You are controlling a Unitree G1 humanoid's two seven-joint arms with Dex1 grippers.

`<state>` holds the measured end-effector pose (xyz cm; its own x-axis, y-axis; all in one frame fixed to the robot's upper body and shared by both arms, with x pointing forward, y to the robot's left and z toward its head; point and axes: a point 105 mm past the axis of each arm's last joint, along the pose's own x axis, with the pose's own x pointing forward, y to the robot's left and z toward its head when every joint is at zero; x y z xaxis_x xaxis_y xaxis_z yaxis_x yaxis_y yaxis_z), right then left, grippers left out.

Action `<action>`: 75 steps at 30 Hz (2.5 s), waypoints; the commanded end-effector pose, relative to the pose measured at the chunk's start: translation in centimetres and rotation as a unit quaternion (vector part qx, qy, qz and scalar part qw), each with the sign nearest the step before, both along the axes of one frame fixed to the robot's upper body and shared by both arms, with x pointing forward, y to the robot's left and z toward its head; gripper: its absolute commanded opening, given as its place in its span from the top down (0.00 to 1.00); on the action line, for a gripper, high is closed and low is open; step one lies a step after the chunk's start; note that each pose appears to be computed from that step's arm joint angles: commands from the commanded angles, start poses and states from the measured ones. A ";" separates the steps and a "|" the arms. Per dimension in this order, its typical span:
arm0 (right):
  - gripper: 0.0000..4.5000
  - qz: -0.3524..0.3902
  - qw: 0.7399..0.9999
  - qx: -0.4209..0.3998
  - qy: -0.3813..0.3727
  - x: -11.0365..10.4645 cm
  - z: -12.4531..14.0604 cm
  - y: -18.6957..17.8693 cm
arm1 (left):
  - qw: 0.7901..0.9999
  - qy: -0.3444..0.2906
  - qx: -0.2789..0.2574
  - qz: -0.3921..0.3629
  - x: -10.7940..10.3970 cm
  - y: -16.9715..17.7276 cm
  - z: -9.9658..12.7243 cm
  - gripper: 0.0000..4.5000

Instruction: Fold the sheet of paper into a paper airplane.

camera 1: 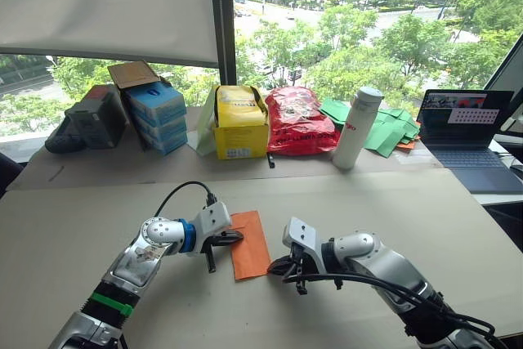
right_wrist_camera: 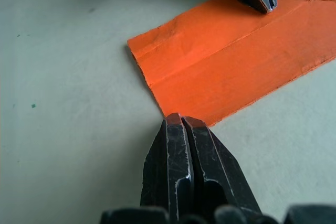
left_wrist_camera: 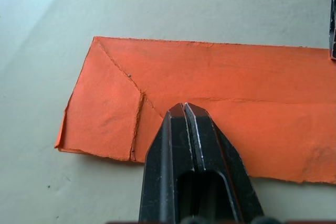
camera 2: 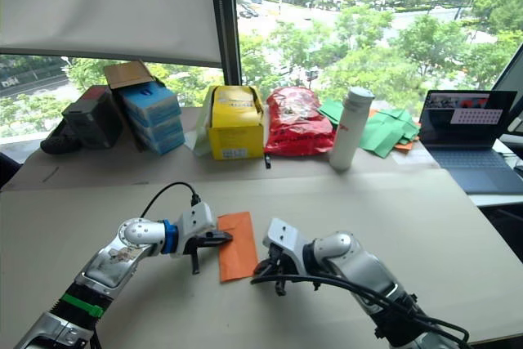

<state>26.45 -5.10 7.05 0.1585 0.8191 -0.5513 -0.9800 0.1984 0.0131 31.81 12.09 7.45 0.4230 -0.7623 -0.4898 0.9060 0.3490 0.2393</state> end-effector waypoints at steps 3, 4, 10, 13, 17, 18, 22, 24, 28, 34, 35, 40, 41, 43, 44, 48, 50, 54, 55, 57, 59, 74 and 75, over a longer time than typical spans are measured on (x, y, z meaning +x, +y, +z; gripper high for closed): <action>0.99 -0.013 0.993 0.117 -0.014 0.2 4.0 0.6 | 0.998 0.002 -0.044 0.054 0.7 1.7 1.4 1.00; 0.99 -0.011 0.990 0.138 -0.022 0.1 5.1 0.5 | 0.996 0.001 -0.064 0.060 0.6 2.1 2.4 1.00; 0.99 -0.026 0.980 0.195 -0.044 -0.3 8.0 -0.5 | 0.995 0.025 -0.073 0.068 -1.4 4.4 3.5 1.00; 0.99 -0.041 0.980 0.187 -0.049 -0.1 7.8 -1.0 | 0.996 0.048 -0.058 0.057 -2.7 4.6 2.4 1.00; 0.99 -0.061 0.983 0.169 -0.047 0.2 6.8 -1.7 | 0.996 0.049 -0.055 0.053 -2.6 3.7 1.6 1.00; 0.99 -0.065 0.983 0.167 -0.046 0.3 6.6 -1.8 | 0.996 0.048 -0.063 0.050 -2.5 3.2 1.7 1.00; 0.99 -0.070 0.983 0.162 -0.043 0.2 6.2 -1.8 | 0.995 0.043 -0.081 0.030 -1.8 1.4 2.0 1.00; 0.99 -0.071 0.983 0.164 -0.043 0.1 6.3 -1.6 | 0.995 0.044 -0.088 0.011 -1.5 0.1 2.0 1.00; 0.99 -0.069 0.981 0.176 -0.050 0.2 7.1 -1.1 | 0.995 0.038 -0.088 -0.011 -0.8 -1.4 2.1 1.00; 0.99 -0.071 0.969 0.227 -0.072 1.5 10.1 0.5 | 0.993 0.022 -0.105 -0.043 0.3 -4.2 3.1 1.00; 0.99 -0.074 0.968 0.230 -0.073 1.8 10.3 0.8 | 0.993 0.022 -0.106 -0.045 0.4 -4.3 3.1 1.00; 0.99 -0.092 0.972 0.197 -0.088 3.8 9.2 1.9 | 0.992 0.019 -0.108 -0.056 0.4 -5.1 3.2 1.00; 0.99 -0.097 0.973 0.189 -0.090 4.2 9.0 2.0 | 0.992 0.019 -0.108 -0.056 0.4 -5.2 3.2 1.00; 0.99 -0.126 0.976 0.157 -0.086 5.3 7.9 1.4 | 0.992 0.017 -0.109 -0.054 0.4 -5.2 3.2 1.00; 0.99 -0.136 0.979 0.128 -0.086 5.6 6.8 1.0 | 0.993 0.018 -0.107 -0.053 0.4 -5.0 3.2 1.00; 0.99 -0.157 0.983 0.051 -0.077 6.1 3.6 -0.6 | 0.995 0.022 -0.085 -0.044 -0.1 -3.9 2.2 1.00; 0.99 -0.173 0.983 0.012 -0.061 6.0 1.6 -1.8 | 0.998 0.034 -0.054 -0.024 -0.5 -2.2 0.7 1.00; 0.99 -0.189 0.981 -0.016 -0.048 5.6 0.0 -3.1 | 0.999 0.040 -0.012 -0.008 -1.0 -0.6 -1.1 1.00; 0.99 -0.193 0.980 -0.020 -0.046 5.4 -0.3 -3.4 | 0.999 0.042 -0.010 -0.005 -1.1 -0.4 -1.3 1.00; 0.99 -0.199 0.979 -0.026 -0.041 5.2 -0.8 -3.7 | 0.999 0.043 -0.006 0.001 -1.1 -0.3 -1.8 1.00; 0.99 -0.201 0.978 -0.023 -0.041 5.1 -0.9 -3.7 | 0.999 0.042 -0.006 0.005 -1.0 -0.3 -1.9 1.00; 0.65 -0.295 0.947 0.081 -0.096 6.5 3.3 -3.6 | 0.998 0.041 -0.035 0.014 -1.0 -1.3 -1.4 1.00; 0.59 -0.310 0.941 0.083 -0.103 6.7 3.6 -4.0 | 0.998 0.041 -0.040 0.017 -0.9 -1.5 -1.3 1.00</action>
